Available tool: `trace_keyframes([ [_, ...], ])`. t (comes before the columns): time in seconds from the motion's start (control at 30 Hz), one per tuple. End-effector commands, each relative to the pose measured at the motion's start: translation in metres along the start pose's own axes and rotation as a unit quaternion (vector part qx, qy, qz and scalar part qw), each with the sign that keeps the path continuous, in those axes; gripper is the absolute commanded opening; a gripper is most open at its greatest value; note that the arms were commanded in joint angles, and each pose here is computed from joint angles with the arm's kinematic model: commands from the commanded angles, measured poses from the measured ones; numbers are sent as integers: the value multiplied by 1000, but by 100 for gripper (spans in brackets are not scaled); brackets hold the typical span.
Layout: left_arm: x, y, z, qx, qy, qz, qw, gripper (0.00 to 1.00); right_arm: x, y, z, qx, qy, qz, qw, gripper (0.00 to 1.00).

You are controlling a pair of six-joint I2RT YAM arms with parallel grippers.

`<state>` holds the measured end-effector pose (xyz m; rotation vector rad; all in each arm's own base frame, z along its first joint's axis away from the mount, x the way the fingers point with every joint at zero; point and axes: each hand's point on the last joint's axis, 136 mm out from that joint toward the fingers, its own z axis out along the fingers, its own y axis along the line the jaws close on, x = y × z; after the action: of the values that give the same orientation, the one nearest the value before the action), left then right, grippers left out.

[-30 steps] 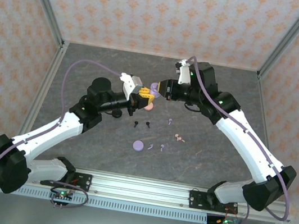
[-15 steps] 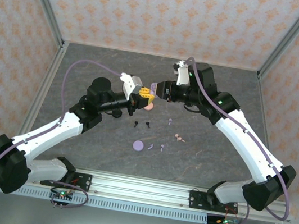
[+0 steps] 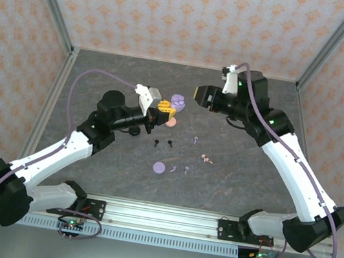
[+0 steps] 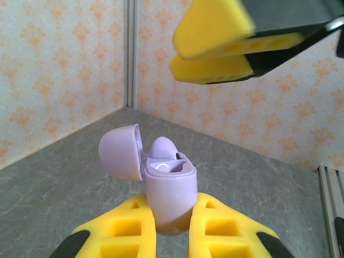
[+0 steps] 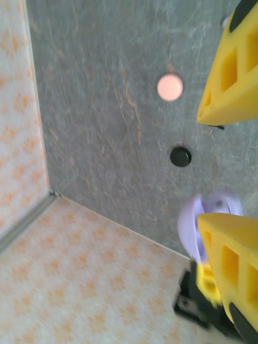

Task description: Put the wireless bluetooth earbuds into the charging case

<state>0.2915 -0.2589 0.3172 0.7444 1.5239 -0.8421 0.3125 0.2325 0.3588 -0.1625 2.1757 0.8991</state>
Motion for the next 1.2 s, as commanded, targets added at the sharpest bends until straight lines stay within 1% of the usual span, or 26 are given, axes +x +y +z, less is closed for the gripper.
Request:
trace_keyframes([
  [0.0, -4, -5, -9, -9, -7, 19, 1000, 0, 22, -50, 12, 80, 30, 69, 994, 45],
  [0.1, -3, -6, -15, -14, -6, 22, 1000, 0, 47, -81, 31, 134, 76, 89, 984, 43],
  [0.23, -5, -9, -22, -17, -6, 27, 999, 0, 86, -119, 59, 197, 154, 99, 963, 42],
  [0.33, -7, -11, -26, -18, -6, 33, 999, 0, 114, -140, 81, 227, 198, 101, 948, 42],
  [0.5, -8, -12, -29, -20, -6, 34, 999, 0, 149, -165, 113, 261, 249, 97, 928, 41],
  [0.67, -7, -13, -31, -18, -5, 34, 999, 0, 167, -184, 134, 296, 281, 67, 911, 40],
  [0.77, -7, -14, -31, -17, -4, 36, 999, 0, 178, -192, 142, 305, 301, 62, 902, 40],
  [1.17, -7, -13, -28, -14, -2, 36, 999, 0, 189, -209, 158, 321, 319, 45, 891, 37],
])
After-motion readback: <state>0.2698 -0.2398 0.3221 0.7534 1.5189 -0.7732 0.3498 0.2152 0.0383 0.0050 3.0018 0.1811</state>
